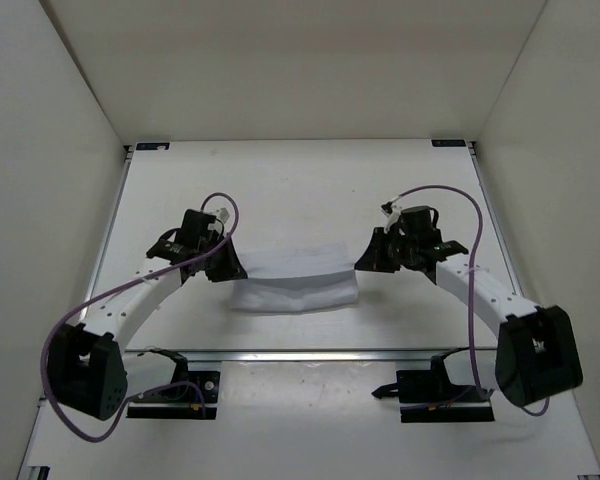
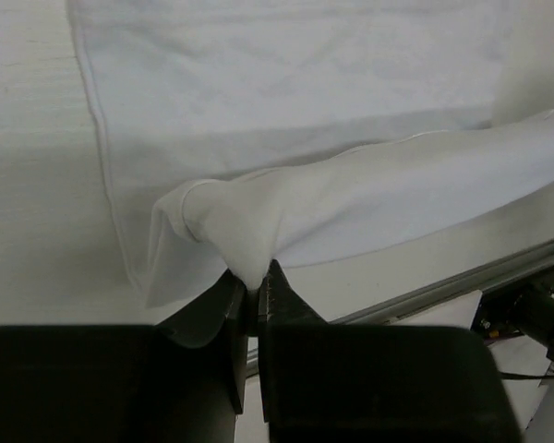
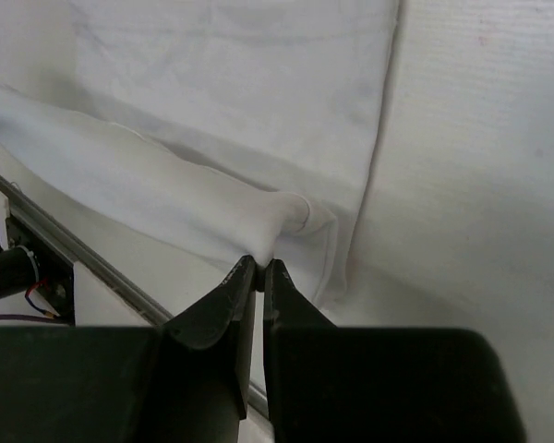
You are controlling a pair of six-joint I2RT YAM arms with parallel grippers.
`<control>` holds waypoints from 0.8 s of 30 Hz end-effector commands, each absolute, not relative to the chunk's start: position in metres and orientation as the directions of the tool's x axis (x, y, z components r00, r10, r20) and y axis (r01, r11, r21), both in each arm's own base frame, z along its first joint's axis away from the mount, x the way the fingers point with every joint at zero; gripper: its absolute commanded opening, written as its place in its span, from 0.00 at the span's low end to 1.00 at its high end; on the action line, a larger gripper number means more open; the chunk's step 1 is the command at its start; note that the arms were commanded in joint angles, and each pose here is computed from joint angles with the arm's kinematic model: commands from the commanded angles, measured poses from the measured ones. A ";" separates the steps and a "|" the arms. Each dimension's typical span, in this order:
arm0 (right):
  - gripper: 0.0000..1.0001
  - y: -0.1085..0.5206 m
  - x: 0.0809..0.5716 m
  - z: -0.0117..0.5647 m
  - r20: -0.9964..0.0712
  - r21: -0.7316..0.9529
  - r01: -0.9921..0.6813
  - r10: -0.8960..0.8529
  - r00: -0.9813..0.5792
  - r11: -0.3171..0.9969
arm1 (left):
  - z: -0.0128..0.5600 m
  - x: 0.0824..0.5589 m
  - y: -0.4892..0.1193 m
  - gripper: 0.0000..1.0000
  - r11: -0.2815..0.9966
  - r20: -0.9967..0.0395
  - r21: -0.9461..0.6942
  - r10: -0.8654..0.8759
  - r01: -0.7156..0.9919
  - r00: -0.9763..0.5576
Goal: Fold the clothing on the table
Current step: Fold the skirt
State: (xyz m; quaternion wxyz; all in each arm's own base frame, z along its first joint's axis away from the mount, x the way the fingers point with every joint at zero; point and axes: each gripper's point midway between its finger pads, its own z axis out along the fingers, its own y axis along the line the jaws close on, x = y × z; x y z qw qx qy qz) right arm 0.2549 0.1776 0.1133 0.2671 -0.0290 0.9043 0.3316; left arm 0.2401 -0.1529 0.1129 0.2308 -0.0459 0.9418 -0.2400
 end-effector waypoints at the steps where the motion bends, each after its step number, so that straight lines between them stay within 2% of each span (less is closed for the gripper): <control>1: 0.00 0.191 0.296 0.131 -0.609 0.561 -0.359 0.077 -0.790 0.746 | 0.107 0.259 -0.139 0.00 0.892 -0.419 -0.449 -0.264 -0.054 -0.868; 7: 0.00 0.218 0.326 0.124 -0.577 0.563 -0.389 0.010 -0.817 0.729 | 0.091 0.271 -0.137 0.00 0.877 -0.385 -0.467 -0.315 -0.112 -0.867; 8: 0.00 0.218 0.327 0.119 -0.571 0.560 -0.389 0.000 -0.821 0.731 | 0.092 0.273 -0.136 0.03 0.875 -0.387 -0.470 -0.320 -0.114 -0.864; 9: 0.06 0.223 0.328 0.117 -0.565 0.562 -0.393 -0.009 -0.825 0.728 | 0.086 0.272 -0.137 0.22 0.872 -0.370 -0.475 -0.319 -0.117 -0.873; 10: 0.19 0.222 0.330 0.118 -0.566 0.566 -0.396 -0.008 -0.824 0.723 | 0.087 0.275 -0.136 0.47 0.869 -0.366 -0.481 -0.318 -0.115 -0.874; 11: 0.29 0.221 0.328 0.113 -0.535 0.579 -0.370 -0.003 -0.845 0.726 | 0.086 0.276 -0.135 0.61 0.872 -0.364 -0.476 -0.313 -0.114 -0.877; 12: 0.52 0.219 0.329 0.117 -0.548 0.568 -0.379 -0.007 -0.836 0.731 | 0.090 0.278 -0.135 0.80 0.872 -0.370 -0.477 -0.314 -0.112 -0.874; 13: 0.57 0.218 0.329 0.122 -0.563 0.556 -0.385 -0.007 -0.826 0.737 | 0.097 0.278 -0.136 0.96 0.875 -0.390 -0.474 -0.306 -0.095 -0.868; 16: 0.63 0.213 0.322 0.132 -0.621 0.509 -0.418 -0.016 -0.784 0.753 | 0.118 0.283 -0.132 0.98 0.887 -0.471 -0.457 -0.298 -0.058 -0.830; 19: 0.57 0.202 0.311 0.128 -0.628 0.510 -0.393 0.019 -0.778 0.766 | 0.132 0.287 -0.125 0.98 0.888 -0.532 -0.458 -0.303 -0.031 -0.791; 22: 0.57 0.197 0.297 0.112 -0.602 0.514 -0.368 0.021 -0.798 0.775 | 0.125 0.282 -0.129 0.96 0.889 -0.532 -0.458 -0.290 -0.018 -0.796; 24: 0.62 0.195 0.289 0.096 -0.575 0.493 -0.354 -0.007 -0.818 0.795 | 0.110 0.274 -0.132 0.92 0.897 -0.507 -0.441 -0.275 -0.029 -0.817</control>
